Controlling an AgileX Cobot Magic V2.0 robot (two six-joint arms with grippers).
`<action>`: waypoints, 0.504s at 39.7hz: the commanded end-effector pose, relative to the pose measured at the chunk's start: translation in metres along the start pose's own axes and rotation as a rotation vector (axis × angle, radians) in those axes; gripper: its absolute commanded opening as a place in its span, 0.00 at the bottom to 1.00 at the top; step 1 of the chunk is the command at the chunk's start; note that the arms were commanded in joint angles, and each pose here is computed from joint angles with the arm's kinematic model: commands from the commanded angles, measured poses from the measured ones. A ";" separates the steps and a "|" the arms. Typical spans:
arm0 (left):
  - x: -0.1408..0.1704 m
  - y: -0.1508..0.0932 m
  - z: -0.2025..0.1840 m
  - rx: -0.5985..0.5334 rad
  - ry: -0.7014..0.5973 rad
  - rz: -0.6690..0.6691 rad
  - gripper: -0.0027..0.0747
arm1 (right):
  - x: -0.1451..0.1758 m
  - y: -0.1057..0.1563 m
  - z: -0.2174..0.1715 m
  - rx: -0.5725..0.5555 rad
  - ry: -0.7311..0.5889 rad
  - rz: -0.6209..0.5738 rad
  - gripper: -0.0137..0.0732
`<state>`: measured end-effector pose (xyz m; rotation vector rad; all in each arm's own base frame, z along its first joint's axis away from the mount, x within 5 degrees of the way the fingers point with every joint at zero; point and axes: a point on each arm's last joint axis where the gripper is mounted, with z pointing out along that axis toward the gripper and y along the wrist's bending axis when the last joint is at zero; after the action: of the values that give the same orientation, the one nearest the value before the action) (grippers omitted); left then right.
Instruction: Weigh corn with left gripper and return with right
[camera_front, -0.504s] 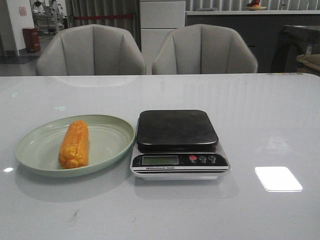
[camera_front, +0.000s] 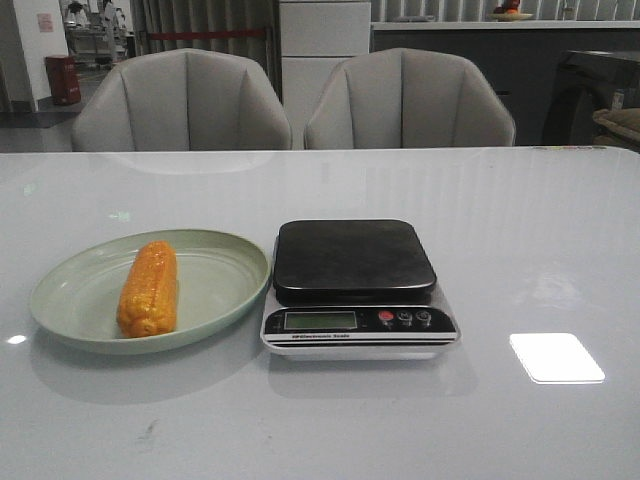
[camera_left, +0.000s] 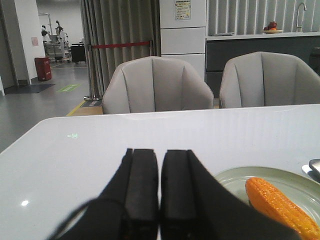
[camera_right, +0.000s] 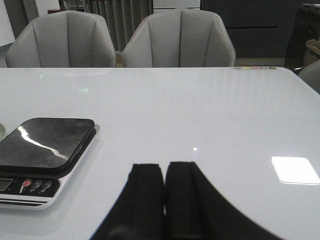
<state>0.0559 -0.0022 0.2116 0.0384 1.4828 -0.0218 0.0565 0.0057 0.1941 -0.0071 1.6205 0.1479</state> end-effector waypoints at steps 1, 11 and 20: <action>0.003 -0.001 -0.001 0.011 -0.068 -0.013 0.19 | -0.004 0.000 -0.001 -0.002 -0.085 -0.013 0.33; 0.003 -0.001 -0.001 0.011 -0.068 -0.013 0.19 | -0.004 0.000 -0.001 -0.002 -0.085 -0.013 0.33; -0.010 -0.001 -0.003 0.015 -0.198 -0.014 0.19 | -0.004 0.000 -0.001 -0.002 -0.085 -0.013 0.33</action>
<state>0.0548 -0.0025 0.2194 0.0395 1.3962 -0.0255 0.0565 0.0057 0.1941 -0.0071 1.6205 0.1479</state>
